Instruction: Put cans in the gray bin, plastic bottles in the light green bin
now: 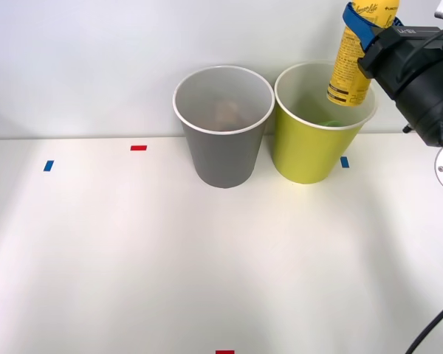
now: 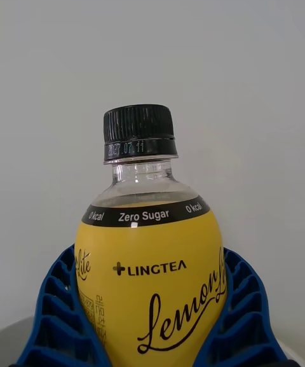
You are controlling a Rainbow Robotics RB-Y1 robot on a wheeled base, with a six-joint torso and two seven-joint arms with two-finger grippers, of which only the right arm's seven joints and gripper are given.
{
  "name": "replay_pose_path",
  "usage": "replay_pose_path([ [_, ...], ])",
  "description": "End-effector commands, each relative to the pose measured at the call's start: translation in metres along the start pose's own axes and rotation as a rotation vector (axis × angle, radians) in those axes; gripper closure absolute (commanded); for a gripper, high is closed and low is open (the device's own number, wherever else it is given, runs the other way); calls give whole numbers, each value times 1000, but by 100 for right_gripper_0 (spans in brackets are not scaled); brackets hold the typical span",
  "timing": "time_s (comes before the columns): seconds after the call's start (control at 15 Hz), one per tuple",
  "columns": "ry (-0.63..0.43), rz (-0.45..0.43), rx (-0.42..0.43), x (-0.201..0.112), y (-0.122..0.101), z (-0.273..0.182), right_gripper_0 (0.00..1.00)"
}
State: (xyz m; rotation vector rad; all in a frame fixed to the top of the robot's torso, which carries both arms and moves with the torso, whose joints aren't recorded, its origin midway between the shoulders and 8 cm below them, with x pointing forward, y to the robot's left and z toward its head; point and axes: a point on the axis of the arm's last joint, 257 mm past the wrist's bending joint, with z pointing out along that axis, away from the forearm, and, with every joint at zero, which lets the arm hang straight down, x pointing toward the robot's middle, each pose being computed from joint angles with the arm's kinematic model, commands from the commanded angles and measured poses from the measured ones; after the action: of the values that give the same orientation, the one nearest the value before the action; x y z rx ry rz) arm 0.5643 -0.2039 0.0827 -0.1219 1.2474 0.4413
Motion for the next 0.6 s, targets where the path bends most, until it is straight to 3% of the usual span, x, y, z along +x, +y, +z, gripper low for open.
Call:
replay_pose_path([
  [0.07,-42,25,26,17,-6,36,97],
  [0.6,21,-7,57,45,-20,63,96],
])
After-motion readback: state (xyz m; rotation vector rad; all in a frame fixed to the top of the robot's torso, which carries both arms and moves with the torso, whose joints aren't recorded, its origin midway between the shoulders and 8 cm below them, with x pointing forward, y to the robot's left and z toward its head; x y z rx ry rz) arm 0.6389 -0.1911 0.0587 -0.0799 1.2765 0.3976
